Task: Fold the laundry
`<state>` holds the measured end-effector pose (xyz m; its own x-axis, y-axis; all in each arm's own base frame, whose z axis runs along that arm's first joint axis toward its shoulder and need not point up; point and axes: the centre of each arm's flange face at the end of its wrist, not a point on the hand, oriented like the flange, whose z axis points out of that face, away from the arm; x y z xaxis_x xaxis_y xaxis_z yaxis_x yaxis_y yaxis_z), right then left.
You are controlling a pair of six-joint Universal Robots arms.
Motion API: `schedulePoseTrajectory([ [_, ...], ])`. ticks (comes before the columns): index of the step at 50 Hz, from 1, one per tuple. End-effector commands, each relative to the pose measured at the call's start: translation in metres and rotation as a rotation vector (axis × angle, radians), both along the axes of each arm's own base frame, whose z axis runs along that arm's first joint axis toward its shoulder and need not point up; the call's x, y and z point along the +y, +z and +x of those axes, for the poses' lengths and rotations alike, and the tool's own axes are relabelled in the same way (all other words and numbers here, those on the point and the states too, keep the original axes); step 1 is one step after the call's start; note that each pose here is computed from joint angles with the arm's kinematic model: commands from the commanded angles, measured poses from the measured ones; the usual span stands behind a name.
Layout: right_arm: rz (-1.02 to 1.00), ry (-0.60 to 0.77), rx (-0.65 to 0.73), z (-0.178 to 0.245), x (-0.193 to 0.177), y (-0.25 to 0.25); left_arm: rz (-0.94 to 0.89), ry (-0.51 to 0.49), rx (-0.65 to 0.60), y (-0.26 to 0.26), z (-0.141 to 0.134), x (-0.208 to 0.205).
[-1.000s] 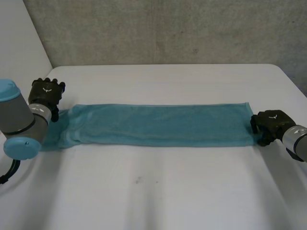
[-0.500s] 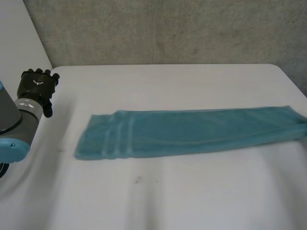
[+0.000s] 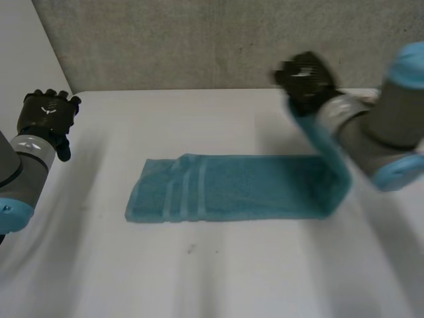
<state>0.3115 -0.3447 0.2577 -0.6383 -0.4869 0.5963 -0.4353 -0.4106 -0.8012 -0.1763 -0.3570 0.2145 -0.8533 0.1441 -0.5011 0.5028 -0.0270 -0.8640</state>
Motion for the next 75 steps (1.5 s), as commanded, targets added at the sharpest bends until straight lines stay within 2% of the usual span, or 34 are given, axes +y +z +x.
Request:
schedulePoseTrajectory([
  [1,-0.047,0.331,-0.021,0.105,0.082,-0.024,0.003,0.001,0.0,0.001,0.001,0.006],
  [3,0.0,0.47,0.008,0.132,0.115,-0.056,0.007,0.001,0.0,0.0,0.001,0.007],
  [6,0.024,0.512,0.023,0.142,0.127,-0.071,0.019,-0.001,-0.002,-0.003,0.001,0.009],
  [8,0.085,0.576,0.068,0.157,0.15,-0.108,0.026,-0.003,-0.003,-0.005,0.001,0.01],
  [12,0.132,0.584,0.103,0.161,0.157,-0.131,0.041,-0.012,-0.004,-0.009,-0.002,0.015],
  [17,0.105,0.484,0.086,0.163,0.142,-0.12,0.032,-0.035,-0.002,-0.008,-0.009,0.017],
  [19,0.063,0.37,0.043,0.159,0.127,-0.094,0.024,-0.047,-0.001,-0.006,-0.014,0.019],
  [20,0.063,0.37,0.043,0.159,0.127,-0.094,0.019,-0.06,0.001,-0.005,-0.019,0.02],
  [22,0.039,0.281,-0.01,0.147,0.115,-0.061,0.007,-0.08,0.004,-0.002,-0.026,0.022],
  [25,0.049,0.25,-0.042,0.136,0.108,-0.048,-0.015,-0.129,0.019,0.005,-0.043,0.027],
  [27,0.1,0.193,-0.1,0.11,0.094,-0.029,-0.023,-0.156,0.035,0.007,-0.053,0.031],
  [31,0.169,0.127,-0.131,0.081,0.084,-0.025,-0.029,-0.241,0.112,0.014,-0.083,0.045],
  [32,0.211,0.096,-0.133,0.067,0.081,-0.027,-0.029,-0.241,0.112,0.014,-0.083,0.045],
  [34,0.263,0.061,-0.124,0.052,0.078,-0.034,0.0,-0.295,0.163,0.008,-0.103,0.053],
  [38,0.426,-0.07,-0.103,0.005,0.065,-0.058,0.045,-0.337,0.175,-0.008,-0.12,0.059],
  [42,0.514,-0.13,-0.089,-0.021,0.06,-0.077,0.098,-0.358,0.158,-0.034,-0.133,0.06],
  [51,0.633,-0.139,-0.093,-0.055,0.057,-0.114,0.144,-0.346,0.141,-0.055,-0.134,0.056],
  [61,0.613,-0.196,-0.109,-0.075,0.043,-0.122,0.152,-0.336,0.14,-0.05,-0.126,0.063],
  [66,0.537,-0.201,-0.115,-0.076,0.031,-0.108,0.146,-0.328,0.143,-0.041,-0.119,0.07],
  [70,0.372,-0.15,-0.118,-0.058,0.015,-0.063,0.135,-0.318,0.147,-0.032,-0.112,0.074],
  [72,0.333,-0.101,-0.122,-0.041,0.019,-0.048,0.122,-0.301,0.152,-0.024,-0.103,0.076],
  [73,0.305,-0.028,-0.121,-0.017,0.03,-0.034,0.122,-0.301,0.152,-0.024,-0.103,0.076],
  [74,0.304,-0.027,-0.121,-0.017,0.03,-0.033,0.113,-0.291,0.154,-0.02,-0.099,0.077],
  [75,0.28,0.05,-0.121,0.008,0.043,-0.021,0.102,-0.28,0.157,-0.014,-0.095,0.079],
])
